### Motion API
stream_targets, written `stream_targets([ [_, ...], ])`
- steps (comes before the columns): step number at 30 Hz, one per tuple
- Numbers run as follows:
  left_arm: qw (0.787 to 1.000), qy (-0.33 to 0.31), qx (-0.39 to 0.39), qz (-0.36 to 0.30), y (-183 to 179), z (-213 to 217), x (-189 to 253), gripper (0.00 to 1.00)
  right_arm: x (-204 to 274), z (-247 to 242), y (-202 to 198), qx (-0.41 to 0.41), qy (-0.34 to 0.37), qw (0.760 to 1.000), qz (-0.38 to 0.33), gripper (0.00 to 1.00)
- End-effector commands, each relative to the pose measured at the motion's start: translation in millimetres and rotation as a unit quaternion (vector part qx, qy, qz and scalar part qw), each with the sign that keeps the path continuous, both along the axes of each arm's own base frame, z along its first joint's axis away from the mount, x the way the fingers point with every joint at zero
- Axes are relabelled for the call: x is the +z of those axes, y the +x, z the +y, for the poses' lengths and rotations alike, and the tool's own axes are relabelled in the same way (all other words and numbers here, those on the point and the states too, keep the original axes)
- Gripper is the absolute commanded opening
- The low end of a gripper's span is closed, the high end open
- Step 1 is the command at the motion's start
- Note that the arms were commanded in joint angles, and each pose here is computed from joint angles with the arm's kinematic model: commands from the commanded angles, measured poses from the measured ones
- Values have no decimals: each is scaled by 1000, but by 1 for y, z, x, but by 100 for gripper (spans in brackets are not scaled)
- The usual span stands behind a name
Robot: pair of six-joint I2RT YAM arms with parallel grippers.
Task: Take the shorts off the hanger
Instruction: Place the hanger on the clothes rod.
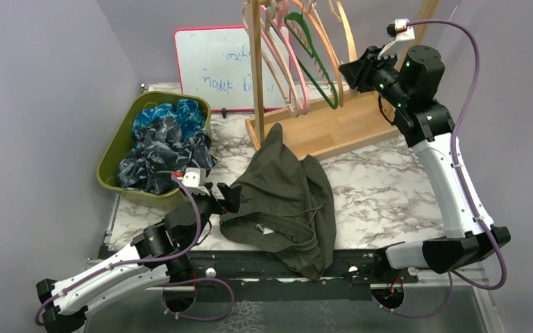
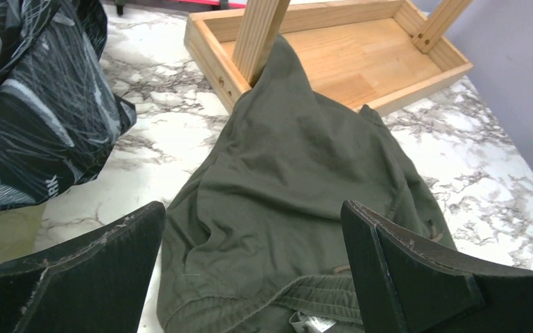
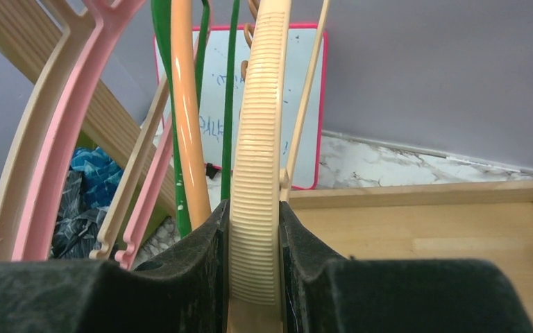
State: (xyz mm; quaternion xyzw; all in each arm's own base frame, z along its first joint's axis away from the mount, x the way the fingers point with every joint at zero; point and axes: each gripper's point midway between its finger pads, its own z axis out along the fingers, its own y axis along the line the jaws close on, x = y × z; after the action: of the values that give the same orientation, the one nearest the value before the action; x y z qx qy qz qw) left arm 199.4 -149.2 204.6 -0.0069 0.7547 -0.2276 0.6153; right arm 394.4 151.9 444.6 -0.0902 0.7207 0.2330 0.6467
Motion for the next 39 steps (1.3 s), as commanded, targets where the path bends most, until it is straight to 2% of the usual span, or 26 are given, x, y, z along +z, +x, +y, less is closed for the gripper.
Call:
stream_targets([
  [1, 999, -10, 32, 1, 2, 12, 4, 99, 8, -2, 1, -2, -13, 1000, -2, 2],
  [4, 999, -17, 32, -4, 2, 13, 9, 99, 0, 0, -6, 9, -8, 1000, 3, 4],
  [8, 1000, -12, 18, -7, 0, 10, 13, 99, -25, -6, -13, -7, -7, 1000, 17, 12],
  [12, 1000, 10, -7, 4, -1, -1, 5, 99, -42, -10, -22, -11, -7, 1000, 19, 28],
  [18, 998, 48, -25, 38, 1, -18, -13, 99, -68, -15, -36, -13, -15, 999, 32, 44],
  [20, 996, 62, -36, 46, 2, -24, -20, 99, -77, -16, -40, -13, -18, 999, 39, 61],
  [21, 996, 67, -41, 50, 2, -28, -23, 99, -81, -17, -42, -13, -21, 999, 41, 65],
  [31, 988, 66, -68, 122, -6, -50, -63, 99, -148, -27, -80, -24, -7, 994, 108, 78],
  [35, 987, 58, -71, 134, -9, -52, -70, 99, -167, -25, -97, -11, 5, 993, 114, 82],
  [39, 986, 44, -72, 142, -11, -53, -72, 99, -193, -14, -117, 20, 34, 986, 164, 83],
])
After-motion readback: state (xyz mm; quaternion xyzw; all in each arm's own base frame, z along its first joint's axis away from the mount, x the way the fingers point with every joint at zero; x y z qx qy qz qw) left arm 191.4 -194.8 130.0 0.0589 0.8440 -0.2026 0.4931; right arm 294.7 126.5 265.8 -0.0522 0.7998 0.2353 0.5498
